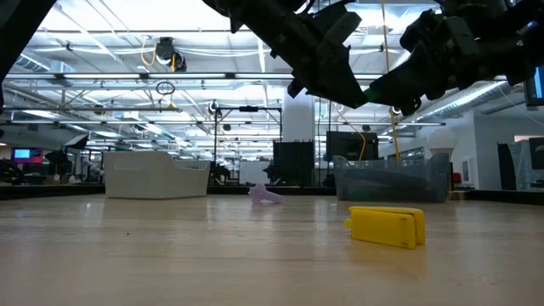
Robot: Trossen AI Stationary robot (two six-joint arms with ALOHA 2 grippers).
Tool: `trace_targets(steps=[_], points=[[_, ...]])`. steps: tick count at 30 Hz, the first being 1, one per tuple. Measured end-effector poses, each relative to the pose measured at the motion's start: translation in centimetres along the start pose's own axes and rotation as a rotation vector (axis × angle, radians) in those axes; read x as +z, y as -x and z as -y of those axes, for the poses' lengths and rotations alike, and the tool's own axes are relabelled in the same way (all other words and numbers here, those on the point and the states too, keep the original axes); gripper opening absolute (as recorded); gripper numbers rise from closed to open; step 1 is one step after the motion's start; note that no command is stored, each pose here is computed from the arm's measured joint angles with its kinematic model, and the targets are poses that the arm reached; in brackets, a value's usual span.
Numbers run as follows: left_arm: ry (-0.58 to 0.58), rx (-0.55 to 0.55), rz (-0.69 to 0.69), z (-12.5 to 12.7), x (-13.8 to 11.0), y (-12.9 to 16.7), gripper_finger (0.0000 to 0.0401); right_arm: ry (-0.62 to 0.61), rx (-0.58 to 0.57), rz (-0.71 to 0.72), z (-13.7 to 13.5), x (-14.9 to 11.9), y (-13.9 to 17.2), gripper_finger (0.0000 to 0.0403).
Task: Pick and place Stapler, Stapler remover, tape
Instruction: Put the green small stapler into the black bin
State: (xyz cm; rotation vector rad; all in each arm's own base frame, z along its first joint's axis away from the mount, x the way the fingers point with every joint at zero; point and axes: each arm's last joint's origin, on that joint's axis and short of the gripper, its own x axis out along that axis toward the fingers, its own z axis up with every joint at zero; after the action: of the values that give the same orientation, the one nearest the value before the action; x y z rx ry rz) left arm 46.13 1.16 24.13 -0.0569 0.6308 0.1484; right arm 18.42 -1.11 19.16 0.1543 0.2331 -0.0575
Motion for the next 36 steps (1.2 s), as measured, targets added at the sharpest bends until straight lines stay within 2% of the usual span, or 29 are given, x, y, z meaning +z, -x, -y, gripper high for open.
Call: trace_targets(steps=[10, 24, 36], points=[[-0.001, 0.001, -0.006, -0.01, -0.06, 0.0, 0.0074, -0.024, 0.0, 0.0, 0.0, 0.0, 0.0, 0.0151], [0.02, -0.004, -0.011, 0.04, -0.11, 0.0, 0.0074, -0.047, -0.005, -0.003, 0.03, -0.04, 0.0, 0.0063], [0.026, -0.017, -0.012, 0.04, -0.1, 0.0, 0.0074, -0.052, -0.024, -0.003, 0.08, -0.06, 0.01, 0.006]])
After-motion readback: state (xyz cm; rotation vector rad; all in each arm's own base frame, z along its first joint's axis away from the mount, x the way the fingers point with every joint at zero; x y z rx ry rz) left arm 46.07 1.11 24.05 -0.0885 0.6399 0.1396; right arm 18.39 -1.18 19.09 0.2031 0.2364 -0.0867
